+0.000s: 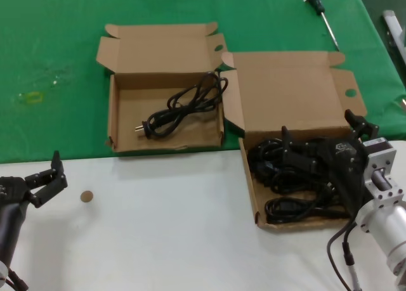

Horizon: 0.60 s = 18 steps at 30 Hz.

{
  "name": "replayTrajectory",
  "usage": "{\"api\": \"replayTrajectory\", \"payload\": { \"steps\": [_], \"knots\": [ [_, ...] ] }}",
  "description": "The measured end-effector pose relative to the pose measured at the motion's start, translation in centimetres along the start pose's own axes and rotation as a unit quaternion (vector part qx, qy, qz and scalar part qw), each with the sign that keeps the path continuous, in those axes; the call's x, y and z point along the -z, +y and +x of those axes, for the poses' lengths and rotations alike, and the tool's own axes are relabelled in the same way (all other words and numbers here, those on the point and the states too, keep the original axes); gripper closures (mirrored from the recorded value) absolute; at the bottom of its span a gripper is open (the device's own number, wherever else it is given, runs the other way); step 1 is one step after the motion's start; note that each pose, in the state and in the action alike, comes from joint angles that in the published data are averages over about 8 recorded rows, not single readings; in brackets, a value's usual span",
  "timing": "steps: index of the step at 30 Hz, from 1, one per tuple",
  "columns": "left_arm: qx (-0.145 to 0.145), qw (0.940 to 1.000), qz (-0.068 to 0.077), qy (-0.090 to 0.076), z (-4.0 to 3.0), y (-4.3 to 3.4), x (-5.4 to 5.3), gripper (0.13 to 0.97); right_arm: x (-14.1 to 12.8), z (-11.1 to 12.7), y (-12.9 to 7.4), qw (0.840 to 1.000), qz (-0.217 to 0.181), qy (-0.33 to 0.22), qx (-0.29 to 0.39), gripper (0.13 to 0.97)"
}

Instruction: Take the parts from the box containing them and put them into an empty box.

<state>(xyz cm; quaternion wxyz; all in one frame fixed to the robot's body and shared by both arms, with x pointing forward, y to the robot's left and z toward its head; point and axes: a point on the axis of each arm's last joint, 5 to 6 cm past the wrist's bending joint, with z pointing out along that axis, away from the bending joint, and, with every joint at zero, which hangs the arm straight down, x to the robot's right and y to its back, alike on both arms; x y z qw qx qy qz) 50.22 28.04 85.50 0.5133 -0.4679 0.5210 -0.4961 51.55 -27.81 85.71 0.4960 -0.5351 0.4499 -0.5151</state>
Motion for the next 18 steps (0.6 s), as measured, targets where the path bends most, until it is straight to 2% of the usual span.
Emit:
{"api": "replayTrajectory", "payload": {
  "steps": [18],
  "knots": [
    [0.0, 1.0, 0.0, 0.0, 0.0, 0.0, 0.0, 0.132, 0.0, 0.0, 0.0, 1.0, 0.0, 0.0, 0.0, 0.13]
  ]
}}
